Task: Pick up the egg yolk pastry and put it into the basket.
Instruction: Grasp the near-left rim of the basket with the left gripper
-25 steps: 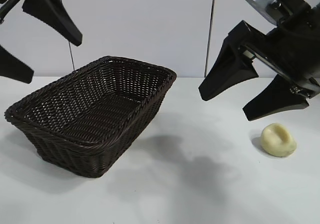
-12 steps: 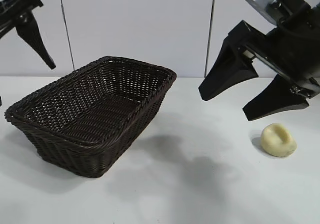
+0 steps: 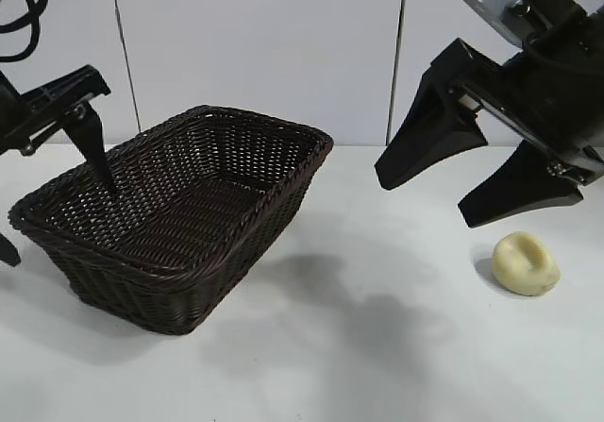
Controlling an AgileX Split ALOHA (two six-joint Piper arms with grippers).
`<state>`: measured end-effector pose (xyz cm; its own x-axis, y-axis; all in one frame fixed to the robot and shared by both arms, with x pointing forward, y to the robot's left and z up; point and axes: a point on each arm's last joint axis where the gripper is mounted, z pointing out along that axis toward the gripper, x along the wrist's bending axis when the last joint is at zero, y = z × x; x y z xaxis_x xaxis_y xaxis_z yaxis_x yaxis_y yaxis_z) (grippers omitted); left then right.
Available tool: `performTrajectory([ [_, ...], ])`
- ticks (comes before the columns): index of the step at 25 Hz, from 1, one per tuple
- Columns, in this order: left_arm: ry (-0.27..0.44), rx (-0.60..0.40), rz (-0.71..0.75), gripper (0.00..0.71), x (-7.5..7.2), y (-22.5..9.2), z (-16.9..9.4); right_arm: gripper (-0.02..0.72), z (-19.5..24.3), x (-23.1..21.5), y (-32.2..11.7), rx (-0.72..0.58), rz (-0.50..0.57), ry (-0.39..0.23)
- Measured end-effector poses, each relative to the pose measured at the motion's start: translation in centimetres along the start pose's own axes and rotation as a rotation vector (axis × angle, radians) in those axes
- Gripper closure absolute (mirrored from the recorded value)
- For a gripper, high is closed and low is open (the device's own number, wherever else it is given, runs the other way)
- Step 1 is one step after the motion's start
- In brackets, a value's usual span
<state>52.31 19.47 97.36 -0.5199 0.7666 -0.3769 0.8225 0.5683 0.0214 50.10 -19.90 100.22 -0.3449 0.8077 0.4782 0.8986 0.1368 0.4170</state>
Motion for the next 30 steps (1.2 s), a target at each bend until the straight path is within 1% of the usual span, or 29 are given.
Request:
performTrajectory([
  [3,-0.015,-0.015,-0.032,0.109,-0.3,-1.1,0.9,0.039,0.0,0.0,0.0,0.0,0.0,0.0],
  [5,-0.028,-0.035,-0.073,0.109,0.0,-1.7,1.6,0.039,0.0,0.0,0.0,0.0,0.001,0.0],
  [8,-0.047,-0.072,-0.109,0.109,0.4,-1.7,2.1,0.039,0.0,0.0,0.0,0.0,0.001,0.0],
  [12,-0.075,-0.119,-0.137,0.11,0.3,-1.3,2.3,0.039,0.0,0.0,0.0,0.0,0.001,0.002],
  [22,-0.02,-0.114,-0.161,0.112,1.2,-0.9,5.2,0.039,0.0,0.0,0.0,-0.001,0.001,0.001],
  [25,-0.021,-0.119,-0.163,0.114,1.2,-0.8,5.5,0.039,0.0,0.0,0.0,-0.001,0.001,0.001],
  [27,-0.032,-0.129,-0.163,0.145,1.1,-0.7,5.5,0.039,0.0,0.0,0.0,-0.001,0.001,0.001],
  [29,-0.032,-0.13,-0.163,0.217,1.1,-0.7,5.5,0.039,0.0,0.0,0.0,-0.001,0.001,0.001],
  [30,-0.03,-0.128,-0.163,0.268,1.1,-0.7,5.5,0.039,0.0,0.0,0.0,-0.001,0.001,0.001],
])
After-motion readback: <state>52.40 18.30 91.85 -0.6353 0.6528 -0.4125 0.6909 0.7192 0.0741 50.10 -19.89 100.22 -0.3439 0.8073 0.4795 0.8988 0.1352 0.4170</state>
